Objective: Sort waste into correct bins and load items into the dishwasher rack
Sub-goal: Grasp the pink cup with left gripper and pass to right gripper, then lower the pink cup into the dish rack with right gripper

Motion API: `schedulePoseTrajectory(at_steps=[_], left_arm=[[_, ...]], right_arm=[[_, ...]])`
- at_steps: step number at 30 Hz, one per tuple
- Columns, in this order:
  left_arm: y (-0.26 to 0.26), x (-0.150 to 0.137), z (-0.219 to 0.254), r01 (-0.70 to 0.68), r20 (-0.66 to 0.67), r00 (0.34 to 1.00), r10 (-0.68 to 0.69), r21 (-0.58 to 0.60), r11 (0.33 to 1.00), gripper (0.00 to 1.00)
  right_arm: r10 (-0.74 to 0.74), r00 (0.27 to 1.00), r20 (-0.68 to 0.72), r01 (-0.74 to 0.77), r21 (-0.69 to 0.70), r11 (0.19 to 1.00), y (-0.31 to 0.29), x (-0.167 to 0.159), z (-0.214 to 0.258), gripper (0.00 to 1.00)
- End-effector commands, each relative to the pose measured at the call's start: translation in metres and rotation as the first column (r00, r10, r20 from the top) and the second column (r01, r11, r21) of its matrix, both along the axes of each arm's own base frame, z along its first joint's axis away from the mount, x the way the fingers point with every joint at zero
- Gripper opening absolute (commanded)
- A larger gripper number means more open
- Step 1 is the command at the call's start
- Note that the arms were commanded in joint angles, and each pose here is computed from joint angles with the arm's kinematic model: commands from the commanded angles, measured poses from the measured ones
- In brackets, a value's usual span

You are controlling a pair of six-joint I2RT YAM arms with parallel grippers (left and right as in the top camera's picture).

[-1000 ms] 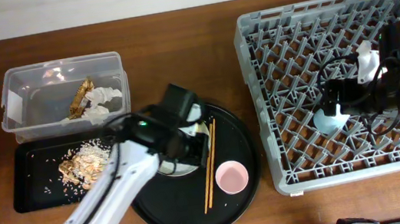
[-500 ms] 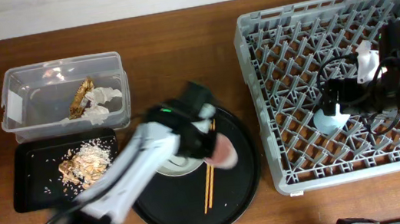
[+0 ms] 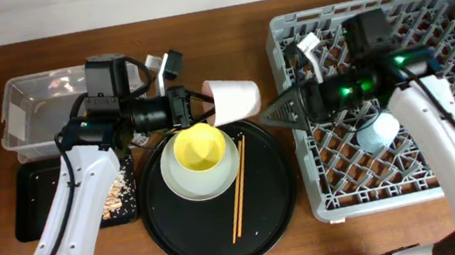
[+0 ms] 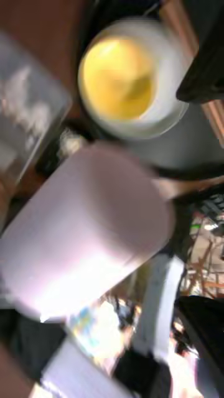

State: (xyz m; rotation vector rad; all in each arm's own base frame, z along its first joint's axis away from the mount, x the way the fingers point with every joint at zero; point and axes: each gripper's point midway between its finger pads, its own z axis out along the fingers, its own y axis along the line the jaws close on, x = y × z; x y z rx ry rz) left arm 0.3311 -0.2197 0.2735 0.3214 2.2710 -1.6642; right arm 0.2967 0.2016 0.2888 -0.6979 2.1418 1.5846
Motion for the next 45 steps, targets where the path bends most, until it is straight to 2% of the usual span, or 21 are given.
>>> schedulePoseTrajectory(at_steps=[1,4,6,8,12,14,15,18,21,22,24,26,27,28,30,31,33,35,39,43,45], left_arm=[[-0.005,-0.014,0.015,0.087,-0.011,0.996,-0.089,-0.09,0.992,0.0],[-0.005,-0.017,0.019,0.108,-0.013,0.994,-0.11,-0.111,0.988,0.0],[-0.007,-0.02,0.021,0.123,-0.013,0.992,-0.125,-0.123,0.985,0.0],[-0.011,-0.024,0.021,0.138,-0.012,0.99,-0.141,-0.123,0.983,0.0],[-0.016,-0.027,0.021,0.155,-0.013,0.987,-0.157,-0.126,0.98,0.0],[-0.016,-0.027,0.021,0.154,-0.013,0.987,-0.157,-0.125,0.98,0.0],[-0.016,-0.027,0.021,0.155,-0.013,0.987,-0.158,-0.125,0.98,0.0],[-0.016,-0.027,0.021,0.152,-0.012,0.988,-0.155,-0.123,0.981,0.01],[-0.015,-0.022,0.016,0.13,0.013,0.991,-0.13,-0.092,0.987,0.38],[-0.013,-0.016,0.008,0.097,0.034,0.995,-0.095,-0.043,0.994,0.45],[-0.001,-0.002,-0.026,-0.019,0.027,1.0,0.015,0.132,0.991,0.47],[0.03,0.005,-0.07,-0.134,0.03,0.991,0.133,0.393,0.91,0.49],[0.058,0.005,-0.092,-0.19,0.037,0.978,0.204,0.551,0.813,0.5],[0.07,0.003,-0.098,-0.211,0.04,0.971,0.235,0.609,0.765,0.5],[0.091,-0.002,-0.104,-0.24,0.059,0.959,0.278,0.693,0.68,0.51],[0.1,-0.005,-0.102,-0.26,0.082,0.952,0.295,0.722,0.641,0.51],[0.103,-0.007,-0.094,-0.282,0.107,0.948,0.3,0.721,0.633,0.51],[0.103,-0.008,-0.09,-0.29,0.117,0.947,0.301,0.716,0.634,0.51],[0.103,-0.01,-0.091,-0.286,0.112,0.947,0.3,0.719,0.634,0.51],[0.103,-0.01,-0.091,-0.284,0.109,0.948,0.3,0.72,0.633,0.51],[0.103,-0.011,-0.091,-0.283,0.108,0.948,0.3,0.72,0.633,0.51]], right_arm=[[0.13,0.989,0.064,-0.14,0.182,0.973,0.02,-0.015,0.03,0.99],[0.154,0.98,0.125,-0.176,0.186,0.967,0.027,-0.015,0.033,0.99],[0.179,0.972,0.152,-0.208,0.202,0.957,0.033,-0.019,0.037,0.93],[0.184,0.967,0.174,-0.218,0.202,0.955,0.035,-0.019,0.038,0.81],[0.182,0.962,0.205,-0.224,0.201,0.954,0.035,-0.016,0.04,0.78],[0.182,0.961,0.209,-0.225,0.202,0.953,0.035,-0.016,0.04,0.66],[0.182,0.961,0.209,-0.225,0.202,0.953,0.035,-0.016,0.04,0.63],[0.182,0.961,0.209,-0.224,0.201,0.954,0.035,-0.016,0.04,0.61],[0.161,0.967,0.199,-0.194,0.16,0.968,0.035,-0.012,0.033,0.6],[0.118,0.978,0.173,-0.132,0.072,0.989,0.033,-0.003,0.016,0.59],[0.032,0.991,0.13,-0.016,-0.118,0.993,0.022,0.01,-0.018,0.55],[-0.077,0.993,0.092,0.105,-0.351,0.93,-0.008,0.02,-0.055,0.53],[-0.165,0.983,0.077,0.181,-0.497,0.849,-0.041,0.024,-0.072,0.52],[-0.208,0.975,0.077,0.215,-0.55,0.807,-0.058,0.025,-0.075,0.51],[-0.34,0.938,0.069,0.3,-0.655,0.693,-0.099,0.029,-0.077,0.51],[-0.445,0.891,0.085,0.36,-0.731,0.58,-0.133,0.032,-0.076,0.51],[-0.583,0.802,0.129,0.418,-0.818,0.395,-0.182,0.03,-0.075,0.5],[-0.662,0.734,0.15,0.436,-0.852,0.29,-0.209,0.026,-0.077,0.5],[-0.698,0.707,0.112,0.354,-0.911,0.213,-0.228,0.011,-0.092,0.5],[-0.698,0.716,0.023,0.255,-0.939,0.231,-0.226,0.009,-0.114,0.52],[-0.691,0.722,-0.027,0.222,-0.937,0.268,-0.22,0.011,-0.125,0.52]])
